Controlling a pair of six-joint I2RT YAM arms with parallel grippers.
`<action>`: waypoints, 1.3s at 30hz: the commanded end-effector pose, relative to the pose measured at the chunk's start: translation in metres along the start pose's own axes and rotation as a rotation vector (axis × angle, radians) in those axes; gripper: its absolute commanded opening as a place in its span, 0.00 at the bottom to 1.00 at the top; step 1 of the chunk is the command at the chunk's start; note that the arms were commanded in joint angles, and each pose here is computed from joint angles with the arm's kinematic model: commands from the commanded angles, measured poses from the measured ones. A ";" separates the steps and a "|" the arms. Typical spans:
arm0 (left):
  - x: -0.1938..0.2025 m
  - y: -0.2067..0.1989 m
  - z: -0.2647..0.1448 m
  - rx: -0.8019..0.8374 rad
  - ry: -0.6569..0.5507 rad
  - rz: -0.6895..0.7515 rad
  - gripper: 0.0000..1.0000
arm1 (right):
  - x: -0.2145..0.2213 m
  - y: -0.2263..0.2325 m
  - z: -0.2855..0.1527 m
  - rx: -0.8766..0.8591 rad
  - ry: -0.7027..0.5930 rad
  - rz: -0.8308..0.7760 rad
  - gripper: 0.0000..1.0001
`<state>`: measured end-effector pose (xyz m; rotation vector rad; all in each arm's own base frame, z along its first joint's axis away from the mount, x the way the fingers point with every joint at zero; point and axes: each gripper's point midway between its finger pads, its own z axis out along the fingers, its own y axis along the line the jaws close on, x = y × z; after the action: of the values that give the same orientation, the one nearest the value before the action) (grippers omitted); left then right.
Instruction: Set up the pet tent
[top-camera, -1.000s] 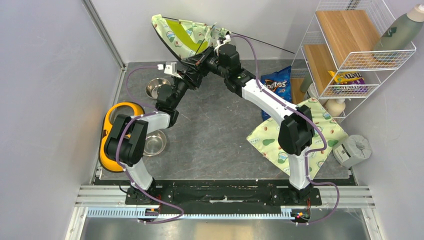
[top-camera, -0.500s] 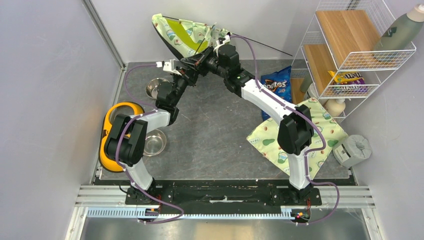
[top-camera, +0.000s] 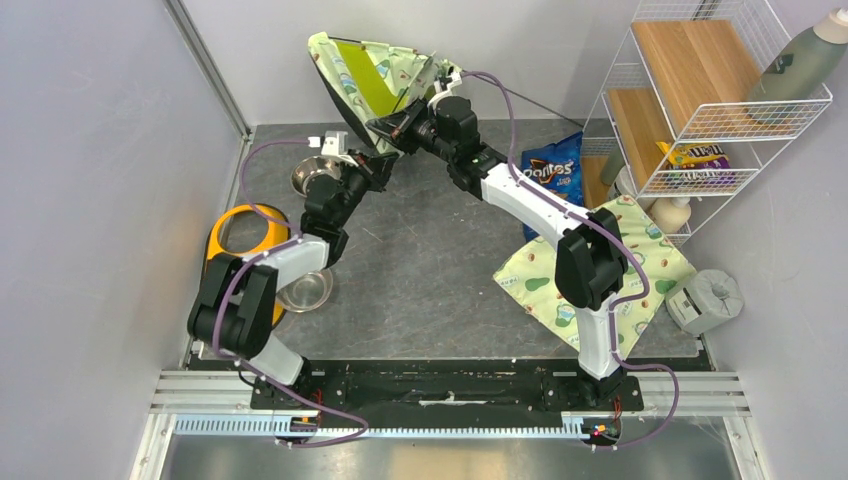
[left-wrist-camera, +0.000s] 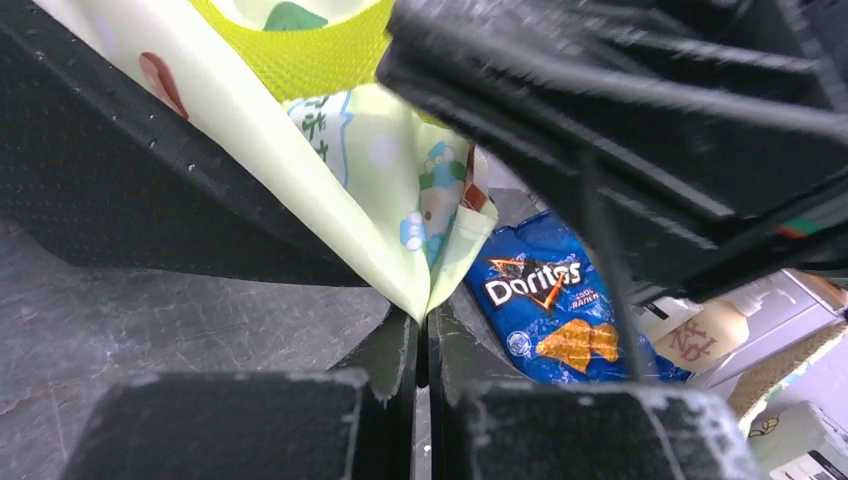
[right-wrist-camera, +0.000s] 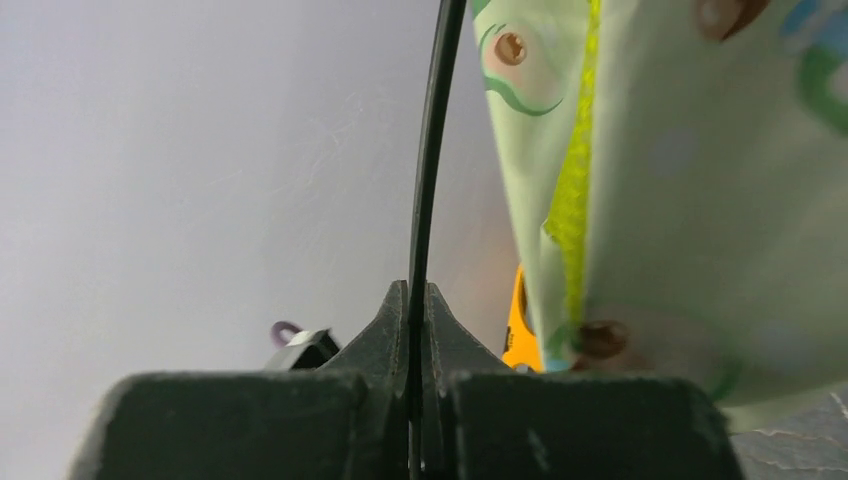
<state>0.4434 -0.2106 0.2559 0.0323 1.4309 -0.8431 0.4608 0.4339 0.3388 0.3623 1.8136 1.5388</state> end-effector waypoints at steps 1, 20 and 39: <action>-0.007 -0.007 -0.020 -0.018 0.034 0.015 0.02 | -0.043 -0.039 0.001 0.097 -0.162 -0.126 0.00; 0.016 0.024 -0.066 -0.126 0.135 0.080 0.02 | -0.098 -0.072 0.006 0.167 -0.367 -0.180 0.00; 0.015 0.040 -0.092 -0.165 0.151 0.125 0.02 | -0.127 -0.098 0.006 0.235 -0.439 -0.160 0.00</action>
<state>0.3993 -0.1525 0.2207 0.0082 1.5804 -0.6627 0.4880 0.4344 0.2926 0.3727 1.8079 1.3783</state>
